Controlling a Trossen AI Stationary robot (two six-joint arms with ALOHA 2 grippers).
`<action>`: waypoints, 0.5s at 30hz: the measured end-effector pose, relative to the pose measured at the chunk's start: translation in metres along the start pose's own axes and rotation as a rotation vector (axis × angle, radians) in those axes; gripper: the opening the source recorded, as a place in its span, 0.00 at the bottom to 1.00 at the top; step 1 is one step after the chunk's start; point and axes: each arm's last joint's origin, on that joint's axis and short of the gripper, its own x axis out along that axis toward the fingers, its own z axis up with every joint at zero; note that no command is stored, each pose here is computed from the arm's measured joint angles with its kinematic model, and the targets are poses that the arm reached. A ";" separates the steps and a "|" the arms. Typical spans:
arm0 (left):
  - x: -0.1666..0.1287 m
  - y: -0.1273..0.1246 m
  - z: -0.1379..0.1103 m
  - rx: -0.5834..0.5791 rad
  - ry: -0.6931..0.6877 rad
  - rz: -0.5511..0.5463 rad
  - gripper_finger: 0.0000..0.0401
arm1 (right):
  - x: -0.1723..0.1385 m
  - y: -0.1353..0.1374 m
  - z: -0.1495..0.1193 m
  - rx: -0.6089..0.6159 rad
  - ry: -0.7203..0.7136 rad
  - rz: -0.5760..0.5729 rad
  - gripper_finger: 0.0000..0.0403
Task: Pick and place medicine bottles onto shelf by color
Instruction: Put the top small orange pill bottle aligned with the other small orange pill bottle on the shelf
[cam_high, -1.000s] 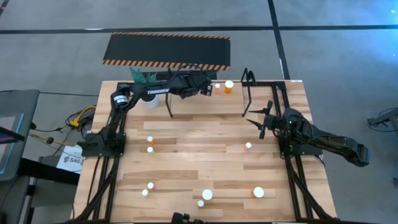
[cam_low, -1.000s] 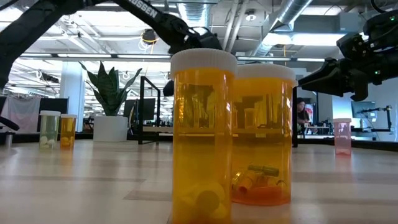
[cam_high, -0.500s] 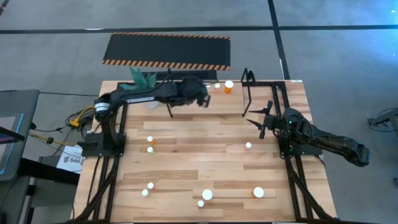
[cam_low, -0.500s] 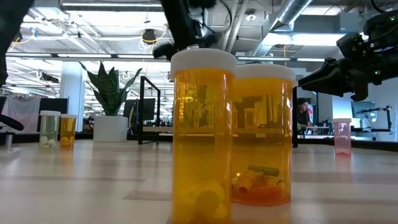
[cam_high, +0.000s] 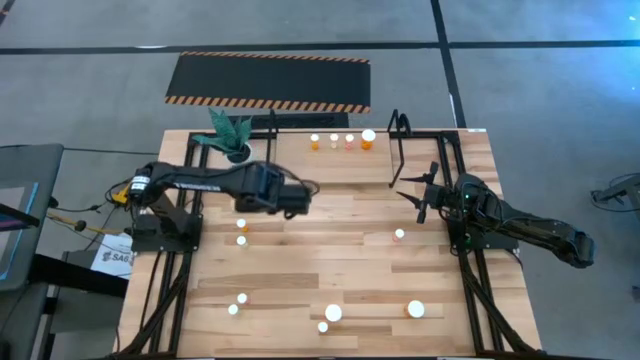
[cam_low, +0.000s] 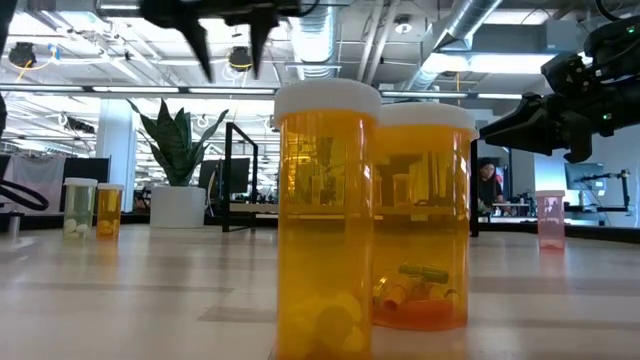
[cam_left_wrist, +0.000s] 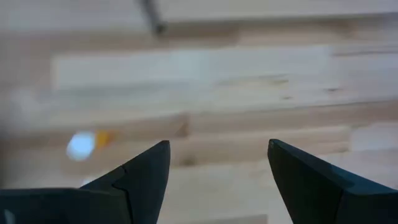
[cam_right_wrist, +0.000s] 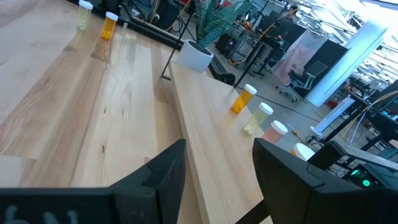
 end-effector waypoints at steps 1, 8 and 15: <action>-0.001 0.003 -0.005 -0.023 0.005 0.024 0.64 | 0.000 0.000 0.000 0.000 0.000 0.000 0.51; -0.001 0.017 -0.040 0.055 -0.103 0.094 0.64 | 0.000 0.000 0.000 0.000 0.000 0.000 0.51; 0.013 0.042 -0.059 -0.008 -0.166 0.141 0.64 | 0.000 0.000 0.000 0.000 0.000 0.000 0.51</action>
